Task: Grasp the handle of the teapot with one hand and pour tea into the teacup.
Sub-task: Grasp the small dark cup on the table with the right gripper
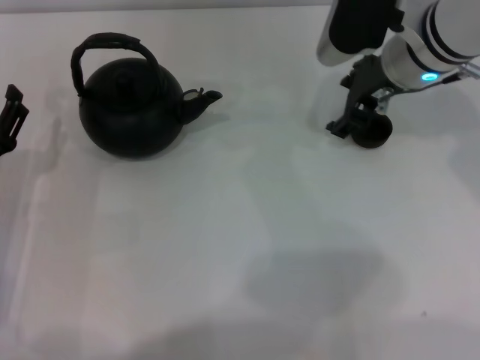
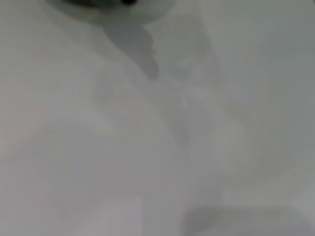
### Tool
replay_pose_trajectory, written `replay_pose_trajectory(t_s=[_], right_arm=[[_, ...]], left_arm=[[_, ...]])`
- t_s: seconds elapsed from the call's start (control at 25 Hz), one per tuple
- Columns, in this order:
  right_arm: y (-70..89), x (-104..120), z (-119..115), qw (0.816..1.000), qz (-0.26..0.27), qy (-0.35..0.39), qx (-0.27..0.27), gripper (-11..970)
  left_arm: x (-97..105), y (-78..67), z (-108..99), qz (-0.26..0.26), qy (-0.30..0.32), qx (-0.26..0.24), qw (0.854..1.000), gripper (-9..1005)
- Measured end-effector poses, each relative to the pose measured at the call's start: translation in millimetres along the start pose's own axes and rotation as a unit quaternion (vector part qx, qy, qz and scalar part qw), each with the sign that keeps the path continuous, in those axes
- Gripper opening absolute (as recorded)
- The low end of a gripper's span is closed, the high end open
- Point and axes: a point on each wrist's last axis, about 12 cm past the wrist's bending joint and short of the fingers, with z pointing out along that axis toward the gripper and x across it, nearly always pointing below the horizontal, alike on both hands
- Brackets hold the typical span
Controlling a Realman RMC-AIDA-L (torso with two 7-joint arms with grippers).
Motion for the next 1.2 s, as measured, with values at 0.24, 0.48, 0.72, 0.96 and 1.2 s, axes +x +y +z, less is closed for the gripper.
replay_pose_trajectory(t_s=[0.24, 0.48, 0.72, 0.96, 1.2], right_arm=[[0.5, 11, 5, 1.000, 0.011, 0.018, -0.005, 777], [0.4, 21, 6, 0.999, 0.026, 0.031, -0.011, 772], [1.4, 28, 6, 0.998, 0.036, 0.047, -0.013, 767], [0.5, 31, 4, 0.997, 0.048, 0.057, -0.012, 761], [-1.4, 27, 1, 0.997, 0.049, 0.059, -0.012, 756]], left_arm=[[0, -0.4, 1, -0.001, 0.000, 0.001, 1.000, 891], [0, -0.7, 1, -0.002, 0.000, 0.001, 1.000, 890], [0, -0.7, 1, -0.002, 0.000, 0.001, 1.000, 891], [0, 0.0, 1, -0.001, 0.000, 0.001, 1.000, 891], [0, 1.5, 0, -0.002, -0.001, -0.004, 1.000, 890]])
